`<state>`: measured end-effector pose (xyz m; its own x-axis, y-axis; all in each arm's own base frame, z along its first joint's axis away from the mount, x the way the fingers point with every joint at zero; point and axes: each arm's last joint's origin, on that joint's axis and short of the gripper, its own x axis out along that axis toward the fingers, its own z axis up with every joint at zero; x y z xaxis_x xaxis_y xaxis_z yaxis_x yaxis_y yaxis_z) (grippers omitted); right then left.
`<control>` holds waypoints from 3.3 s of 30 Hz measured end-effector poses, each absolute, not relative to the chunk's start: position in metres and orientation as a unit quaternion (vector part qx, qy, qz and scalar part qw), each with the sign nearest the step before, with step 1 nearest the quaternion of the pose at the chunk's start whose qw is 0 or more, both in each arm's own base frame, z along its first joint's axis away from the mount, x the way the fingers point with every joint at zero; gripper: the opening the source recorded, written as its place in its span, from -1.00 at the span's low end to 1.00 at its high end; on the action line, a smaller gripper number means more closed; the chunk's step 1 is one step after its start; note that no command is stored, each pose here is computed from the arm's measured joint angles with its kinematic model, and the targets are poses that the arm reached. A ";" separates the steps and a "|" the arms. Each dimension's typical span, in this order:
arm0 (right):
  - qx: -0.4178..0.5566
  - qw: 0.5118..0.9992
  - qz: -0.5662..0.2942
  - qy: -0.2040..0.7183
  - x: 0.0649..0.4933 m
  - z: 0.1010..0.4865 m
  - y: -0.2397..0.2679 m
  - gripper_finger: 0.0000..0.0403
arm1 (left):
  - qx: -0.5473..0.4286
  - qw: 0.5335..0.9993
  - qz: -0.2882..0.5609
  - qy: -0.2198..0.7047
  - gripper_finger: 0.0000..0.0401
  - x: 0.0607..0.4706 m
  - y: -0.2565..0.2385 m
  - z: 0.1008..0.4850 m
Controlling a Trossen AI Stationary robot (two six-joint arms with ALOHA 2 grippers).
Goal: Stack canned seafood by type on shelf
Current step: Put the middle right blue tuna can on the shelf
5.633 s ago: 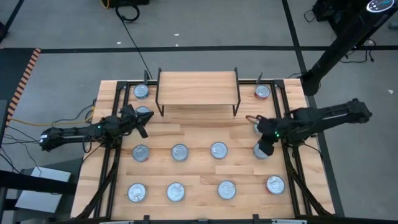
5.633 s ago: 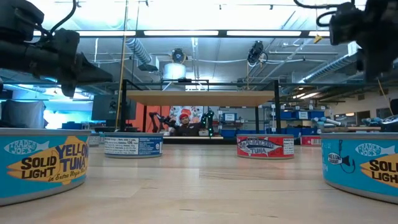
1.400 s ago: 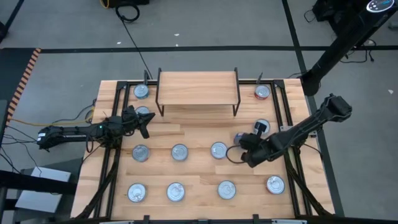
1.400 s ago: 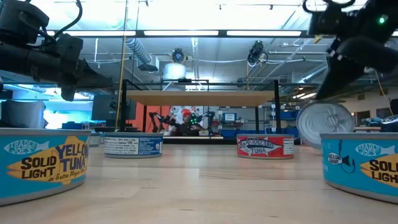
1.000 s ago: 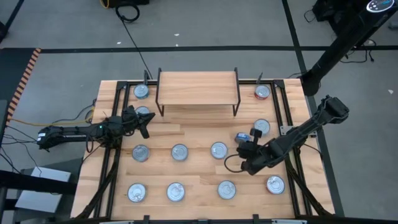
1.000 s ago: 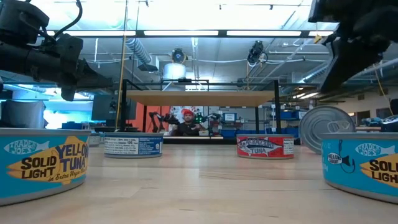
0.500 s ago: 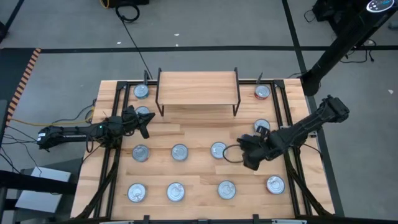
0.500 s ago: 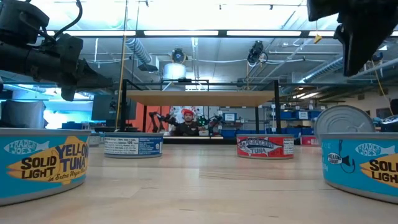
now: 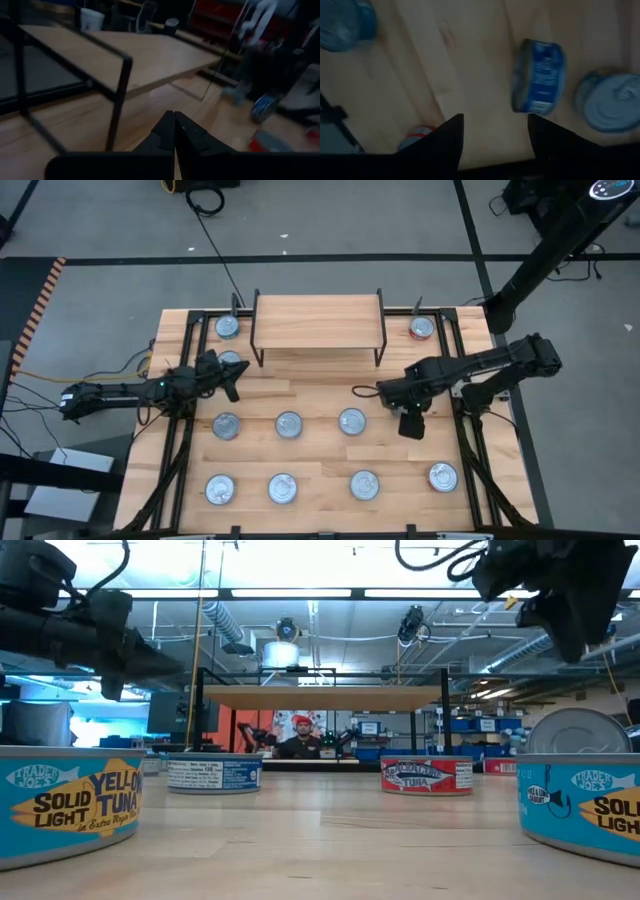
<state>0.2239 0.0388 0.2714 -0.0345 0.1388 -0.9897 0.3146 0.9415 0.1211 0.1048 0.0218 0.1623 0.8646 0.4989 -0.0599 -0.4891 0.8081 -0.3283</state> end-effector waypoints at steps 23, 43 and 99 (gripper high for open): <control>0.148 0.724 -0.120 0.663 0.232 0.273 0.036 0.24 | -0.204 0.971 0.127 0.004 -0.98 0.118 0.015 0.185; 0.147 0.655 -0.175 0.720 0.253 0.239 0.009 0.53 | -0.142 0.981 0.116 0.069 -0.97 0.130 0.015 0.173; 0.316 0.835 -0.056 0.447 0.317 0.317 -0.045 -0.27 | -0.141 0.975 0.169 0.035 -0.96 0.130 0.019 0.178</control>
<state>0.3175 -0.0453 0.3173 0.5940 0.1897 -0.7818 0.3760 0.7937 0.4782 0.1300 0.0185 0.1781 0.9407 0.3191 -0.1154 -0.3387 0.9033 -0.2633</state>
